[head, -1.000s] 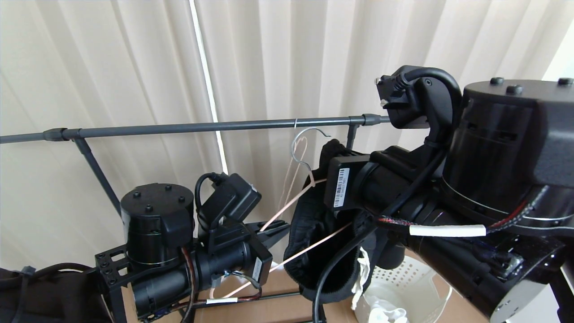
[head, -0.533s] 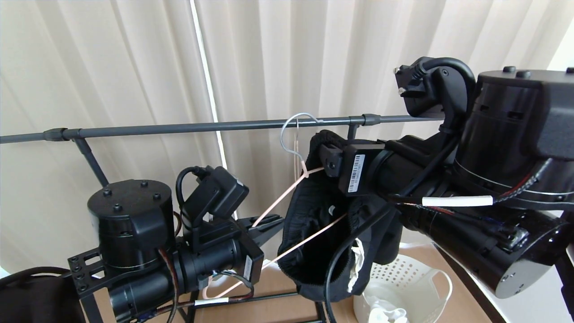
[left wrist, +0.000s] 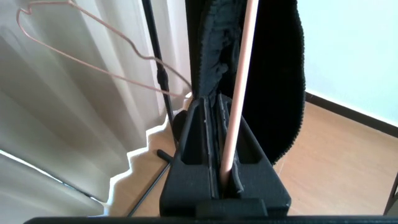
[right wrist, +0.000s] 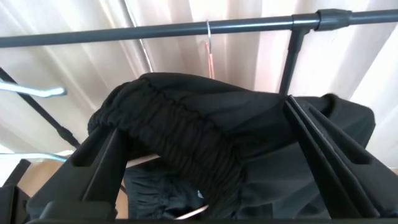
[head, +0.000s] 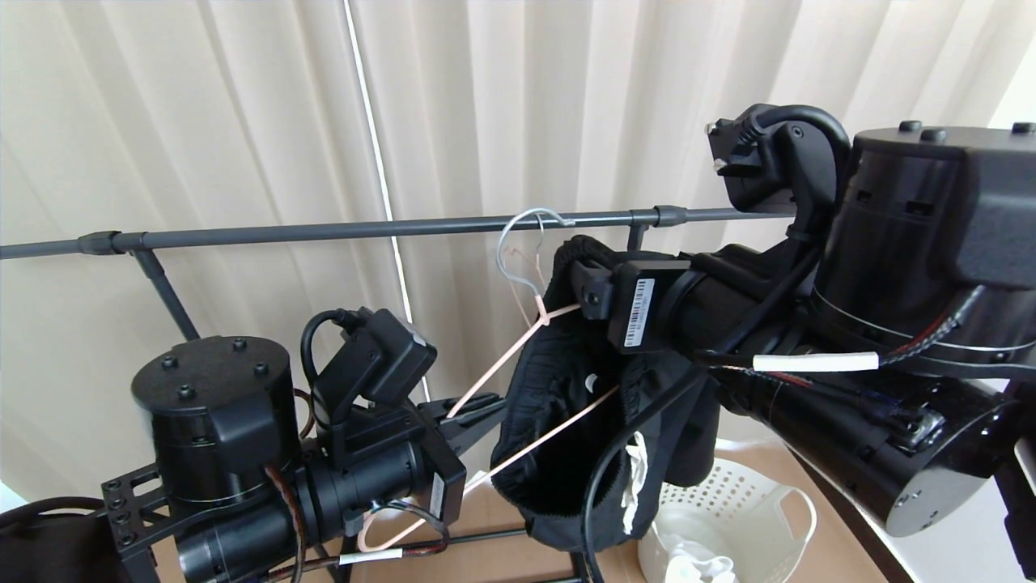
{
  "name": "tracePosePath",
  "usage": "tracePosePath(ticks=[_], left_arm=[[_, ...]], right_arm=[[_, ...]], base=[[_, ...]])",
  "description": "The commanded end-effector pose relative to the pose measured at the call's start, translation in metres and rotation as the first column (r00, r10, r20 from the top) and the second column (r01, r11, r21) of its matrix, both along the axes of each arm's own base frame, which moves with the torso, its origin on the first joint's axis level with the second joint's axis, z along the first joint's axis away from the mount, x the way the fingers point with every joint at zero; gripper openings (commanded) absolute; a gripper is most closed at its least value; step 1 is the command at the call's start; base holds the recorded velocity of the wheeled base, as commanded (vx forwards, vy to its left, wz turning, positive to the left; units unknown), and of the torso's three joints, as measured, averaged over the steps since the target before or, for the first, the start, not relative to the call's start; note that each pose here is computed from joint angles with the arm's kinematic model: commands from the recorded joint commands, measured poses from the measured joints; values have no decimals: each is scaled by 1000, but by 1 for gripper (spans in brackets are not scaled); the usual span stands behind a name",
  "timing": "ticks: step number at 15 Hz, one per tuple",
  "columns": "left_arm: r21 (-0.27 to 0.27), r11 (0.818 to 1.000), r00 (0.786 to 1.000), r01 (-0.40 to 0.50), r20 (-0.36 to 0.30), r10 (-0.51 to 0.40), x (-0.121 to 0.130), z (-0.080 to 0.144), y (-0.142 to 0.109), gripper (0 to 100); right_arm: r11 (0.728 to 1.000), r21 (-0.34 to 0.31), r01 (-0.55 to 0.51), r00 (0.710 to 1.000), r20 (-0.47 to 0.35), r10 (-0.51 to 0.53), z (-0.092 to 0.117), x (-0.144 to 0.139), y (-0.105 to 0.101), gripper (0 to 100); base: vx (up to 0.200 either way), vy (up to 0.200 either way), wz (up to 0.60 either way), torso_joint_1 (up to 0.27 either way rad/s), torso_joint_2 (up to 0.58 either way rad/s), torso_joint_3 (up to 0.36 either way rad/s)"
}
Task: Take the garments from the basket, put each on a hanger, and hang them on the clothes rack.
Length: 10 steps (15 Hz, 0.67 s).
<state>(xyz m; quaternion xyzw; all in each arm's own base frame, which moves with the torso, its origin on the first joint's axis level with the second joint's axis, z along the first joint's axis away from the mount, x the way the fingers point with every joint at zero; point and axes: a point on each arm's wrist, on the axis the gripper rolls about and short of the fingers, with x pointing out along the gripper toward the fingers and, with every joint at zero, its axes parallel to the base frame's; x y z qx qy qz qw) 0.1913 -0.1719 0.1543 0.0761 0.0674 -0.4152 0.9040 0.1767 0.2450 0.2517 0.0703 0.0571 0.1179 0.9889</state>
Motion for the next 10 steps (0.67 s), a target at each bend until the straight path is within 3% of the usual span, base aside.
tracePosePath(ticks=[1,7,10], left_arm=[[-6,1000,1000,-1,6,1,1,2,0,0],[-10,1000,1000,-29,8,29,7,3,4,0],[-20,998,998,-66,19,66,16,-1,9,0]], right_arm=[[1000,-21,-6,1000,-13,5,-8,1,6,100],[999,-31,-9,1000,-19,8,-10,0,4,100],[1000,-6,-11,1000,-6,11,-3,-3,-1,100]], base=[[0,0,0,0,0,0],[0,0,0,0,0,0],[0,0,0,0,0,0]])
